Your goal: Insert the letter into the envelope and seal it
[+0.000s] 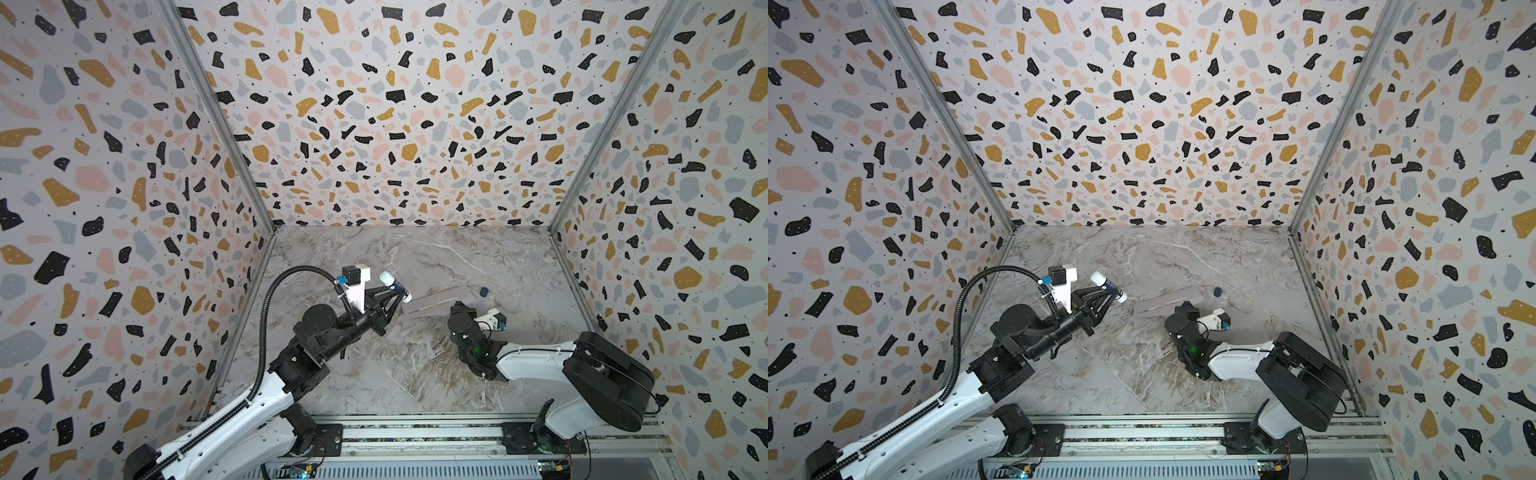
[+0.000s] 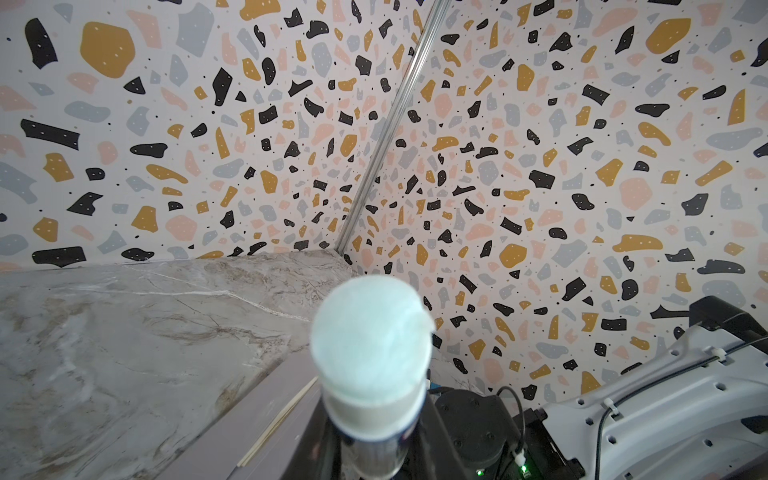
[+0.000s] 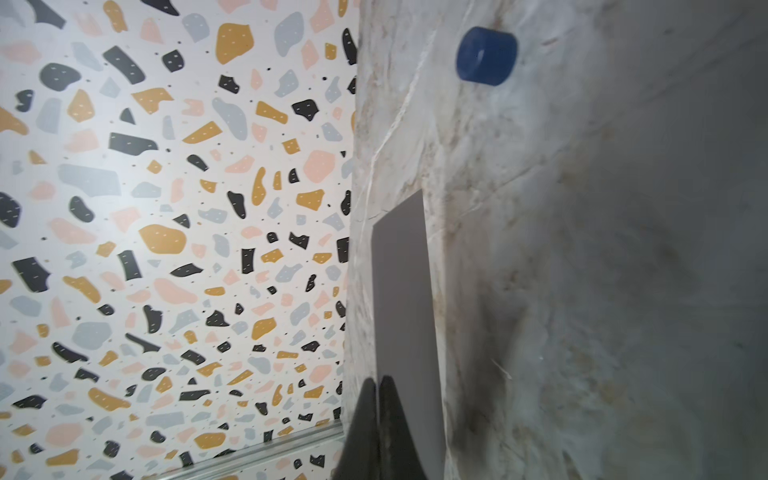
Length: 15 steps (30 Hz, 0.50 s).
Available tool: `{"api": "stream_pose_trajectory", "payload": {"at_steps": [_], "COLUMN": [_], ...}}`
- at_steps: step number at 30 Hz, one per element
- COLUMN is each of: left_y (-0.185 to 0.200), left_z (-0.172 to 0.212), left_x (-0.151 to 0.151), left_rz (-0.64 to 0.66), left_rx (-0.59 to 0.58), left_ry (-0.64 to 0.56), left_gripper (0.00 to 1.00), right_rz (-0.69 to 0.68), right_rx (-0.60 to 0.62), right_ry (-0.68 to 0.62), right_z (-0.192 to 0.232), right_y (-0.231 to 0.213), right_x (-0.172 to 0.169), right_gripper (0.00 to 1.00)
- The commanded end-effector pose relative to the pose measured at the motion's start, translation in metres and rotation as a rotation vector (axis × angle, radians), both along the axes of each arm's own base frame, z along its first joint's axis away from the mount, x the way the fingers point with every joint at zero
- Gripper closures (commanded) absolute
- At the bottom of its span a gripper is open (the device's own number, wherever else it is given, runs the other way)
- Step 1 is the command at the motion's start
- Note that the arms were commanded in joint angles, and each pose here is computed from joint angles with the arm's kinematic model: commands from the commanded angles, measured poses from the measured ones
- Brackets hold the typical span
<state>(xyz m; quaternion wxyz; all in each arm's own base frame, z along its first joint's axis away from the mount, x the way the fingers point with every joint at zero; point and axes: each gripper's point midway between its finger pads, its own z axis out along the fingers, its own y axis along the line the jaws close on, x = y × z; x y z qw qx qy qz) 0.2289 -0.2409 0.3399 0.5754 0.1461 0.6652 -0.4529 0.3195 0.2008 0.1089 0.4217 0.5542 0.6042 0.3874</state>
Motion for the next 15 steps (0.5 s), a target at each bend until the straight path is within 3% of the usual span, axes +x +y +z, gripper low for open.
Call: {"api": "stream_pose_trajectory", "payload": {"at_steps": [1, 6, 15], "left_y": [0.003, 0.003, 0.003], "left_z": [0.012, 0.01, 0.01], "left_x": [-0.004, -0.003, -0.003], "left_rz": [-0.006, -0.006, -0.002], "left_rx": [-0.033, -0.03, -0.027], "left_ry": [-0.042, -0.041, -0.045], "left_gripper": [1.0, 1.0, 1.0], "right_rz": [-0.081, -0.063, 0.054], "right_rx": [-0.018, -0.021, -0.063], "right_ry": [0.075, 0.15, 0.192], "right_z": [-0.016, -0.038, -0.046], "right_y": [-0.008, -0.001, 0.006], "right_x": [-0.011, -0.028, -0.058], "right_gripper": [0.95, 0.9, 0.56]}}
